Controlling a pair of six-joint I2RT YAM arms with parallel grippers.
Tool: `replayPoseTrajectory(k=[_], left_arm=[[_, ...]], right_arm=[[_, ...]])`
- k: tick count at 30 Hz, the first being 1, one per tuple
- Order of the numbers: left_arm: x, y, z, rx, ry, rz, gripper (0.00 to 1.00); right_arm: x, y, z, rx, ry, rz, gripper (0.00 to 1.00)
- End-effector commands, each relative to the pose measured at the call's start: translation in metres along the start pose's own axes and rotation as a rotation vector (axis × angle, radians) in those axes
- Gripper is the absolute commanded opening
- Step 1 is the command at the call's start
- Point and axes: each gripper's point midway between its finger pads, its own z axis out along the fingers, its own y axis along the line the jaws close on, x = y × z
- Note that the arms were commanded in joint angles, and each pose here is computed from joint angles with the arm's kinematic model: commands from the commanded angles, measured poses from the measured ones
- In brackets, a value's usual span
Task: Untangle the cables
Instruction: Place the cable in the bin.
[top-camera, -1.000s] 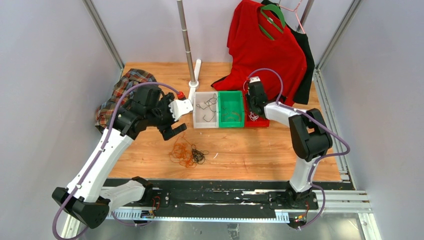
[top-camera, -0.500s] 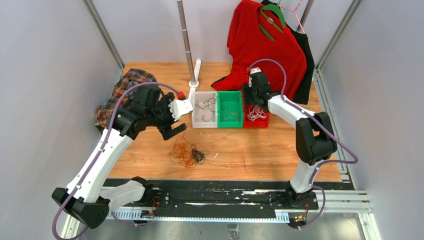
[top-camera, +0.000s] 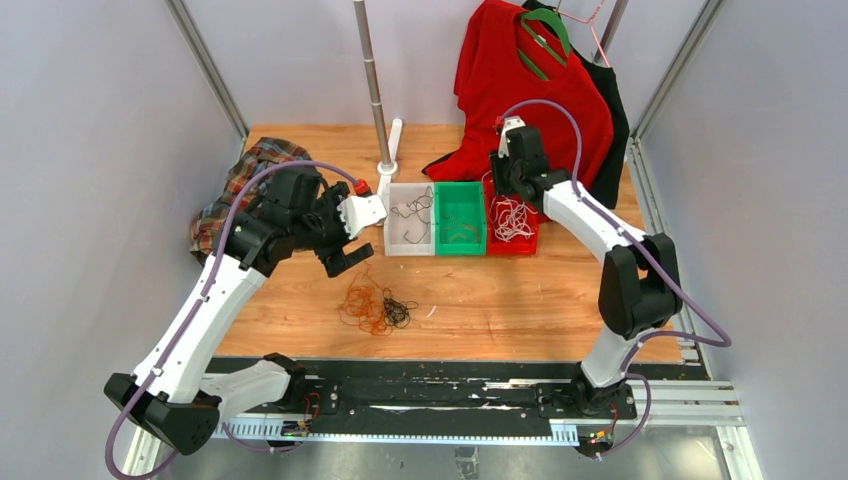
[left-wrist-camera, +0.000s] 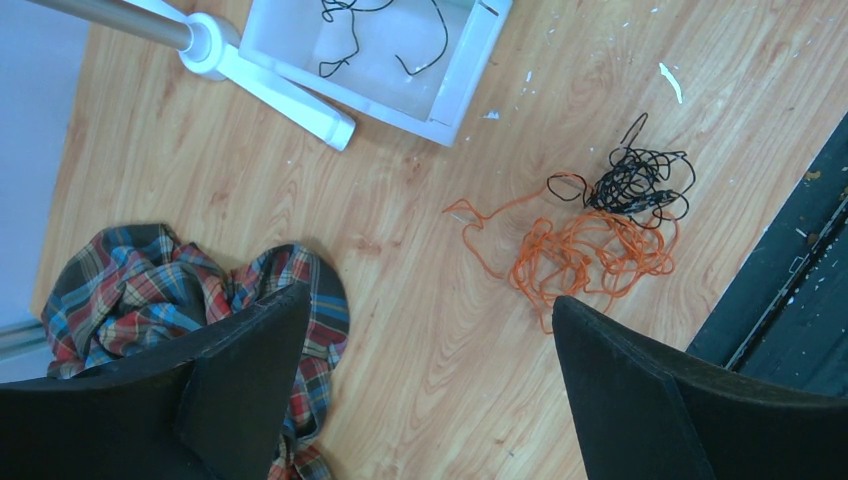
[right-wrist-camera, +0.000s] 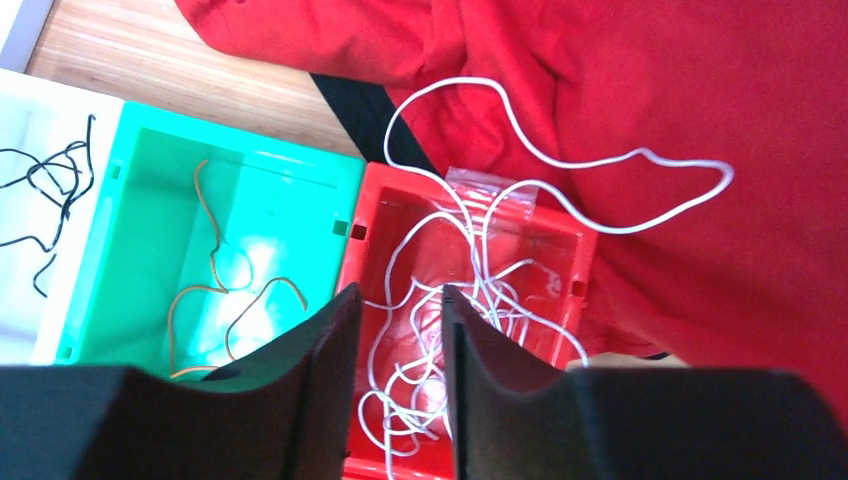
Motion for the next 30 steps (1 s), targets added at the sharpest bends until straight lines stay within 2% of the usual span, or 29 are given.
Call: replayPoseTrajectory(k=[1, 5, 9, 11, 13, 19, 22, 30], left_arm=[[-0.010, 0.005, -0.005, -0.009, -0.032, 0.007, 0.95], [-0.010, 0.004, -0.005, -0.005, -0.034, 0.009, 0.95], [-0.010, 0.005, -0.004, -0.006, -0.034, 0.013, 0.95], [-0.011, 0.006, -0.004, -0.004, -0.036, 0.012, 0.94], [-0.012, 0.007, -0.004, 0.000, -0.039, 0.009, 0.94], [-0.012, 0.005, -0.006, 0.007, -0.056, 0.007, 0.94], [-0.012, 0.005, -0.008, 0.004, -0.061, 0.008, 0.94], [-0.013, 0.003, -0.010, 0.005, -0.072, 0.007, 0.94]], right_arm=[[0.021, -0.001, 0.010, -0.006, 0.083, 0.021, 0.32], [0.018, -0.008, 0.006, 0.031, 0.083, 0.018, 0.33], [-0.021, -0.027, -0.013, 0.109, 0.009, -0.012, 0.55], [-0.047, -0.032, -0.017, 0.122, -0.022, -0.025, 0.62], [-0.057, -0.032, -0.012, 0.109, -0.018, -0.085, 0.65], [-0.062, -0.048, 0.022, 0.179, 0.036, -0.237, 0.68], [-0.047, -0.052, 0.044, 0.186, 0.112, -0.279, 0.66], [-0.028, -0.068, 0.052, 0.212, 0.177, -0.350, 0.61]])
